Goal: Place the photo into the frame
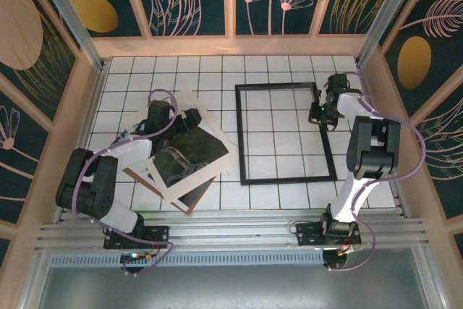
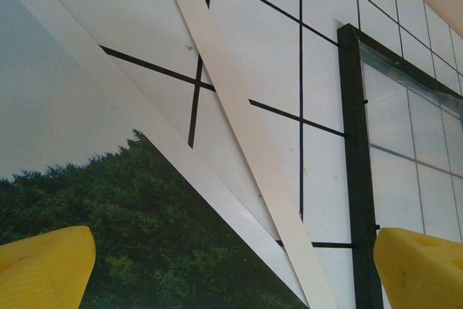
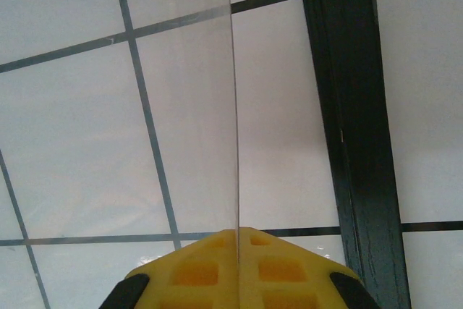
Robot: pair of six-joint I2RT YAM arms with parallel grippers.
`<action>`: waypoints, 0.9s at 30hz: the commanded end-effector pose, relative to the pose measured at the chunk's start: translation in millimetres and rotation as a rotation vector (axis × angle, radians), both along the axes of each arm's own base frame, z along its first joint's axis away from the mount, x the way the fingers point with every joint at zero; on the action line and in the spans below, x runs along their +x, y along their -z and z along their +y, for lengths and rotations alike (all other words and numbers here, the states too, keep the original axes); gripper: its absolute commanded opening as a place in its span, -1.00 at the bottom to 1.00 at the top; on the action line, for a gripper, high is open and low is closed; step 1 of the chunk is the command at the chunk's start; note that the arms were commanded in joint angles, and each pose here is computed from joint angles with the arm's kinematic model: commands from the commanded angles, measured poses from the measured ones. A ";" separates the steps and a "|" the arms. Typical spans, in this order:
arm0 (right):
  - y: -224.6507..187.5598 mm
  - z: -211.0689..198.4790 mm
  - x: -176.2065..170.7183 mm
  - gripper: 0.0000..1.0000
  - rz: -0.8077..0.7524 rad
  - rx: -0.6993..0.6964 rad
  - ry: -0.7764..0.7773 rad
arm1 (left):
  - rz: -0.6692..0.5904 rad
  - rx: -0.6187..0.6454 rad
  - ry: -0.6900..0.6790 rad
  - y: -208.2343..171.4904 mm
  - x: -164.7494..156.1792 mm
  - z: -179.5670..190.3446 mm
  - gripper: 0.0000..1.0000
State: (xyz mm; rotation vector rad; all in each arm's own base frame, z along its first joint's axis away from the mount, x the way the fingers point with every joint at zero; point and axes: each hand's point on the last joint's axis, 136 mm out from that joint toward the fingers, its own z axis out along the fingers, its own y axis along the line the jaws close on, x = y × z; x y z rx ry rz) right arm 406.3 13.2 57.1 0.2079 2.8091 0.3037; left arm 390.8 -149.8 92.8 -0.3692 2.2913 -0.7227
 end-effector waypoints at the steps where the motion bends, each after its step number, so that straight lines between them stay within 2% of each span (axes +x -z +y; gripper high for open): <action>1: 1.6 4.5 4.0 -0.82 -0.008 0.010 -0.018 | -0.019 -0.006 0.026 -5.6 3.3 -6.3 0.97; 6: 1.1 3.5 4.7 -0.69 -0.010 0.009 -0.017 | -0.018 -0.008 0.030 -5.9 3.7 -7.9 0.97; 27: 5.9 -5.3 13.0 0.28 -0.048 0.083 0.049 | -0.018 0.004 0.028 -4.8 2.2 -5.9 0.97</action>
